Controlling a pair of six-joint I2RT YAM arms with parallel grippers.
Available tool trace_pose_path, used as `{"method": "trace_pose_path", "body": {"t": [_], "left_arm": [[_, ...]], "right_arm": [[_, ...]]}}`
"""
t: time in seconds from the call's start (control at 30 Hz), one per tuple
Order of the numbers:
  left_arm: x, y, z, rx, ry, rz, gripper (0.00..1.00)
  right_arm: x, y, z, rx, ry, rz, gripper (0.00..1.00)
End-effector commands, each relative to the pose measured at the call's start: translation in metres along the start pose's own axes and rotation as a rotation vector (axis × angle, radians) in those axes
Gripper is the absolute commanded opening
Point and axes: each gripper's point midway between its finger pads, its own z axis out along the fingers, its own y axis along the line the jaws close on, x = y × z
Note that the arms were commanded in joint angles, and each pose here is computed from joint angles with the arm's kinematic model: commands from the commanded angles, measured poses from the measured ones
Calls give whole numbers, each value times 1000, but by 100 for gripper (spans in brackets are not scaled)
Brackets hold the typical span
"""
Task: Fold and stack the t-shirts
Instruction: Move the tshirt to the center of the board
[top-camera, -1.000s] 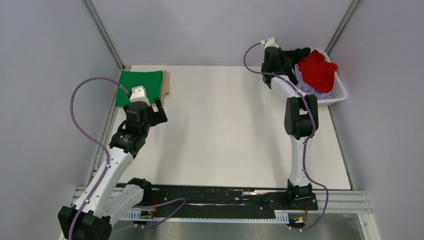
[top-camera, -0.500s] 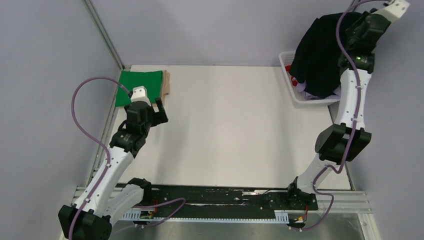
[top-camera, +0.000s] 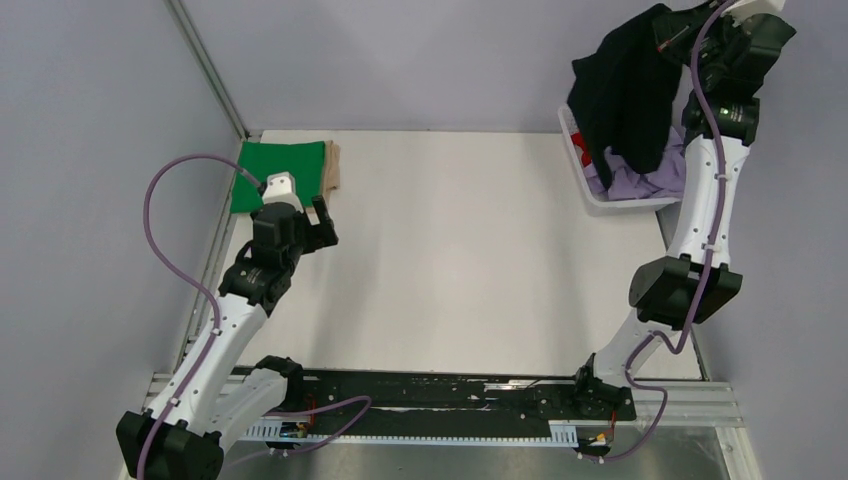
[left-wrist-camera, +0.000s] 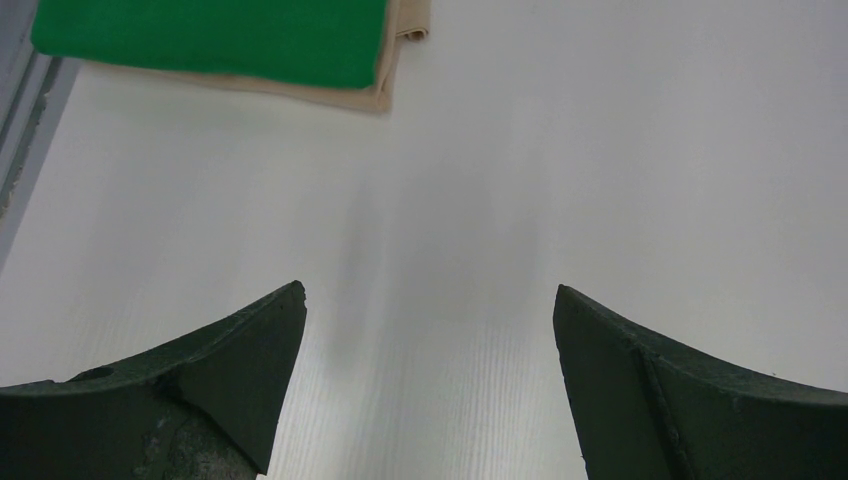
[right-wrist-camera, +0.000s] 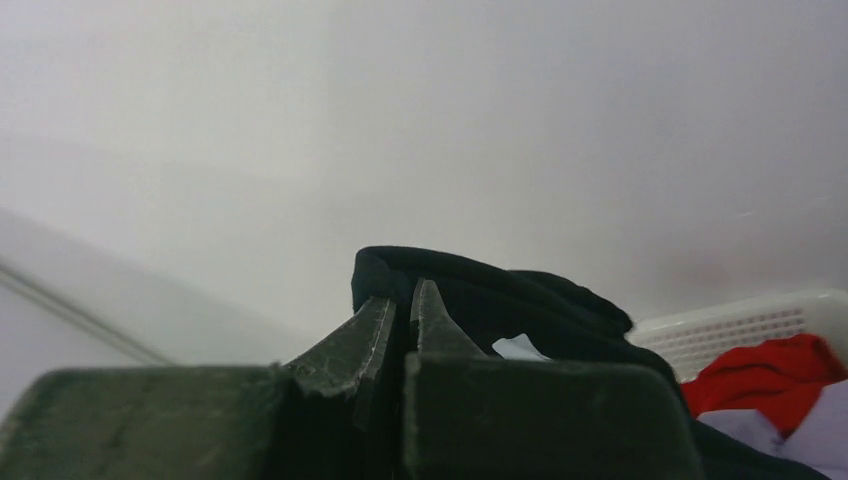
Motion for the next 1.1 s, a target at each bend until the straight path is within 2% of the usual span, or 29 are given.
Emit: {"method": "trace_pose_path", "body": {"t": [0.0,0.13,0.3,0.37,0.53,0.7,0.83,0.9,0.93,0.97,1.0,1.07], "left_arm": [[-33,-13,-13,51,-87,-77,100],[-37,-11,-20,29,-80,-148,100],[-34,-13,-31,36,-46,-222,100],[-34,-14,-36,45,-40,-240,100],[-24,-5,-44,-5,15,-249,100],[-13,-4,-50,-4,56,-256,100],[4,-9,-49,24,119,-255,100],[20,-12,-43,31,179,-250,100],[29,-15,-41,43,211,-247,100],[39,-16,-37,43,246,-242,100],[44,-21,-36,73,273,-239,100],[58,-29,-30,110,324,-233,100]], "right_arm": [[-9,118,-47,-281,37,23,0],[18,185,-78,-376,81,49,0],[77,260,-114,-464,209,155,0],[105,282,-126,-447,248,192,0],[151,306,-143,-320,235,127,0],[223,274,-139,-109,334,143,0],[297,204,-127,172,403,82,0],[332,167,-118,273,488,66,0],[350,146,-114,321,543,56,6],[365,126,-107,353,588,52,18],[375,108,-101,382,623,49,37],[387,77,-92,442,651,21,91]]}}
